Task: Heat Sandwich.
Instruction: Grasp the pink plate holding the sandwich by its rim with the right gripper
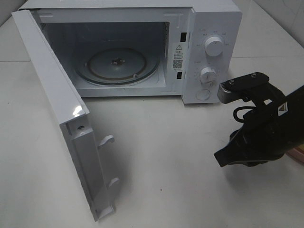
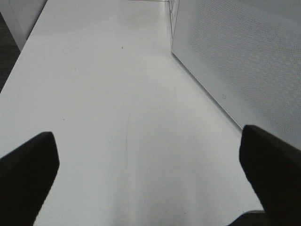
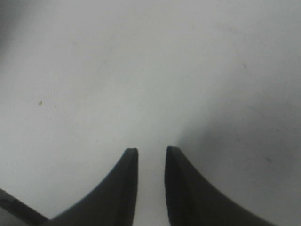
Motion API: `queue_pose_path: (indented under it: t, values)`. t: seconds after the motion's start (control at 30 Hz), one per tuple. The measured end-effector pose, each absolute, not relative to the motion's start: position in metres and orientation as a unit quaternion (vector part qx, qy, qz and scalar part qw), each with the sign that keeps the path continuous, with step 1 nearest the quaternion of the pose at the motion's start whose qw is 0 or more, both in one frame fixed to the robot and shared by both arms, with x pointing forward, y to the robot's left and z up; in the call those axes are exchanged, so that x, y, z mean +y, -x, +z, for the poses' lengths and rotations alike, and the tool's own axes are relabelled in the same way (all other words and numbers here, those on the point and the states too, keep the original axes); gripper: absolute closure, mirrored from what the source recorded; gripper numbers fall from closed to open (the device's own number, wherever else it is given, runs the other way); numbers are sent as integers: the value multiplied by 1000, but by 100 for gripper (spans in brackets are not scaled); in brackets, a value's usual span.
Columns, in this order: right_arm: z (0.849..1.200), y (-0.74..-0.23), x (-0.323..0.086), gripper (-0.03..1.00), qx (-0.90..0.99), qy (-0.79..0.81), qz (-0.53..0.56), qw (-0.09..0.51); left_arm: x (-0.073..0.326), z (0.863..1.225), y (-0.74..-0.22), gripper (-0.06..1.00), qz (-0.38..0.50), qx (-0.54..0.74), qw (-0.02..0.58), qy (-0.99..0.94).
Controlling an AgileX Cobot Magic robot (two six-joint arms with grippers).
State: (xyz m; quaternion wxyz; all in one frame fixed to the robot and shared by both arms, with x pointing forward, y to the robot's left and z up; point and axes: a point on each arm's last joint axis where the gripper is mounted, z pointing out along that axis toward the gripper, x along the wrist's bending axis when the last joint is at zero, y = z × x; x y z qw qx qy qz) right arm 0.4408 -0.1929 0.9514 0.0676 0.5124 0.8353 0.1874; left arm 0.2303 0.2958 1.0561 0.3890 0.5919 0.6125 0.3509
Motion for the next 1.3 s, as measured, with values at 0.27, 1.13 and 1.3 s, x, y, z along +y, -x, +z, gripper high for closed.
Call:
queue_pose_path:
  t: [0.27, 1.13, 1.3]
  values:
    - [969, -449, -198, 52, 831, -536, 136, 60, 296, 1056, -230, -5, 351, 613, 389, -592]
    - [975, -470, -269, 11, 772, -624, 79, 92, 296, 1056, -230, -5, 351, 613, 389, -592]
    - [975, -471, -277, 12, 762, -636, 78, 95, 296, 1056, -230, -5, 351, 613, 389, -592]
